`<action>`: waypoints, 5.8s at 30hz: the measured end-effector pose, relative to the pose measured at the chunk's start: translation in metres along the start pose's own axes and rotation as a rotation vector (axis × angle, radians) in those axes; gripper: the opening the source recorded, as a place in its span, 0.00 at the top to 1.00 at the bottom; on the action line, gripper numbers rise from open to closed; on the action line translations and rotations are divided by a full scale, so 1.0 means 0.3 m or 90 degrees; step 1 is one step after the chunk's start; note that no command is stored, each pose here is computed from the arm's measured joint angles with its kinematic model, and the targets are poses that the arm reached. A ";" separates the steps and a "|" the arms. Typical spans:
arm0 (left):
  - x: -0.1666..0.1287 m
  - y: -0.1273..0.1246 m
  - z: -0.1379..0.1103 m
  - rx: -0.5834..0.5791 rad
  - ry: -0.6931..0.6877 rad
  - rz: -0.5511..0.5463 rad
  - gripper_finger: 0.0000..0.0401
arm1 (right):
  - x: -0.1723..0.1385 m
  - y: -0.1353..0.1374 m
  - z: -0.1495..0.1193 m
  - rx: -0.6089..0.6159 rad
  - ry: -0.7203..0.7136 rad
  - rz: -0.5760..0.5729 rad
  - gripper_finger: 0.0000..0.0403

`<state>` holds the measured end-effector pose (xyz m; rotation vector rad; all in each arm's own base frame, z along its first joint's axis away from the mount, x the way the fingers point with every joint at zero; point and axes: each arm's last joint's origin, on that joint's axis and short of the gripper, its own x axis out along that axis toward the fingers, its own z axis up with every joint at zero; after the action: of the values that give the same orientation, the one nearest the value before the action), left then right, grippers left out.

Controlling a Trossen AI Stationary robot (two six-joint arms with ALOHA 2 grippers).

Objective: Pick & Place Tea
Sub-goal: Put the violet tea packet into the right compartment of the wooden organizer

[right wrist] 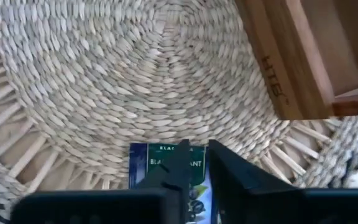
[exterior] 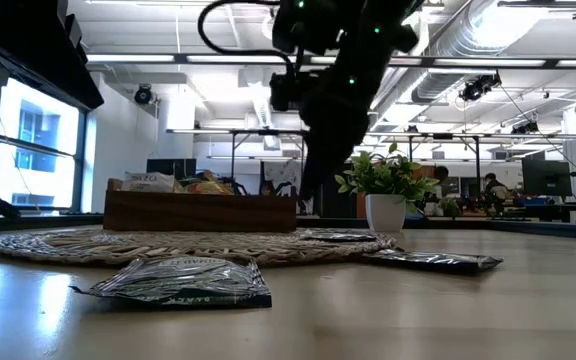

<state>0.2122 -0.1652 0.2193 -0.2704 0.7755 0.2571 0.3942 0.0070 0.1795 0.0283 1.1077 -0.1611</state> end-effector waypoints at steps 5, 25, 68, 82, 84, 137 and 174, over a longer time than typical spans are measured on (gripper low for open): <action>0.000 0.000 0.000 0.000 0.002 -0.001 0.99 | 0.065 -0.031 -0.014 0.011 0.035 -0.004 0.70; 0.000 0.000 -0.002 0.000 0.008 -0.005 0.99 | 0.137 -0.073 -0.049 0.042 0.108 0.002 0.77; 0.000 -0.001 -0.001 0.000 0.009 -0.006 0.99 | 0.127 -0.048 -0.052 -0.049 0.111 0.033 0.47; 0.000 -0.001 -0.002 0.000 0.012 -0.007 0.99 | 0.144 -0.083 -0.059 -0.013 0.130 0.056 0.81; 0.000 -0.001 -0.002 0.000 0.012 -0.008 0.99 | 0.144 -0.084 -0.059 -0.013 0.130 0.059 0.92; 0.000 -0.001 -0.001 0.000 0.007 -0.005 0.99 | 0.075 -0.185 0.159 0.185 -0.338 -0.298 0.96; 0.000 0.000 -0.001 0.000 0.008 -0.005 0.99 | 0.098 -0.184 0.117 0.243 -0.254 -0.216 0.80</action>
<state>0.2120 -0.1655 0.2189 -0.2750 0.7872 0.2477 0.4302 -0.0547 0.1722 0.1436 0.6645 -0.6536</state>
